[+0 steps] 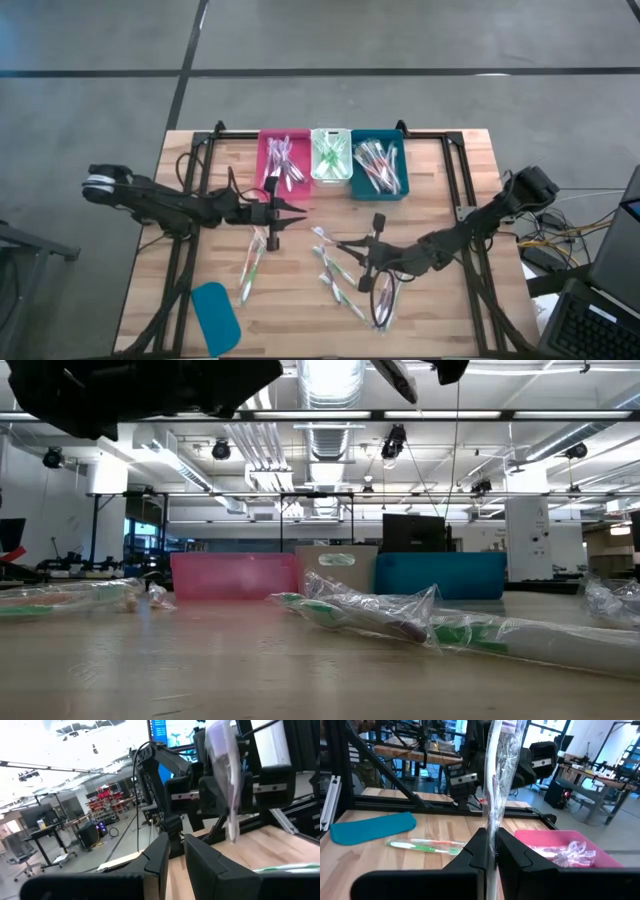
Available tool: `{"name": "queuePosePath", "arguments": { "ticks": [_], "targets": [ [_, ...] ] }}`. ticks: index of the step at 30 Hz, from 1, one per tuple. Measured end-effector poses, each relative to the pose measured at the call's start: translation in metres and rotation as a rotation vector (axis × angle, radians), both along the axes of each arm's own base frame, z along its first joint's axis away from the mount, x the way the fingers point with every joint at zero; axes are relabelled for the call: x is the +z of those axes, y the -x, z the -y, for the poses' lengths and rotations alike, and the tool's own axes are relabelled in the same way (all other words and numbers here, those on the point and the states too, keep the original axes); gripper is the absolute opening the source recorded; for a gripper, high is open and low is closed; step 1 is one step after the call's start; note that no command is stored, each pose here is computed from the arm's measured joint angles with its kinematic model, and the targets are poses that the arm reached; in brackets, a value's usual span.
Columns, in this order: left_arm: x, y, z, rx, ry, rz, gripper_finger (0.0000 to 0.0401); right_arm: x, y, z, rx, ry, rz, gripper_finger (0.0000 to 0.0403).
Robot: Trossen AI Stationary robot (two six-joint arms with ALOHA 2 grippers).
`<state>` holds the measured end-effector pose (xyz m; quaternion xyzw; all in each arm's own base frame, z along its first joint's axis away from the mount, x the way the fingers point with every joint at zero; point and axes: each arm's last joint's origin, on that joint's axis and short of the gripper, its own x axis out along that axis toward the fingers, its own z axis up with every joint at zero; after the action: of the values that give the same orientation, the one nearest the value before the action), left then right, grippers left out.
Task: Pick & Place Toothbrushes
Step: Put the violet toothbrush into the pink bin
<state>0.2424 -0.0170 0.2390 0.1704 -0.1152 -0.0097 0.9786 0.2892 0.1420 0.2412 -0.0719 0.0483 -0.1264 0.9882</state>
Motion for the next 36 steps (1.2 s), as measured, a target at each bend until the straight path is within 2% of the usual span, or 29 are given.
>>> {"name": "queuePosePath", "arguments": {
  "ticks": [10,14,25,30,36],
  "targets": [
    [0.002,-0.006,0.001,0.002,-0.011,-0.004,0.0067,-0.001,0.0,-0.003,0.008,0.004,-0.004,0.0013],
    [0.002,-0.006,0.001,-0.005,0.01,0.0,0.0069,0.001,0.001,-0.005,0.075,-0.008,0.001,0.0013],
    [0.002,-0.005,0.002,-0.062,-0.02,0.002,0.0163,0.005,-0.001,-0.008,0.092,-0.006,0.011,0.0013],
    [0.007,-0.004,0.005,-0.154,-0.056,0.06,0.0169,0.004,-0.002,-0.007,0.091,0.008,0.009,0.0013],
    [0.01,-0.003,0.006,-0.154,-0.085,0.089,0.0165,0.007,-0.002,-0.007,0.091,0.009,0.029,0.0013]
  ]
}}
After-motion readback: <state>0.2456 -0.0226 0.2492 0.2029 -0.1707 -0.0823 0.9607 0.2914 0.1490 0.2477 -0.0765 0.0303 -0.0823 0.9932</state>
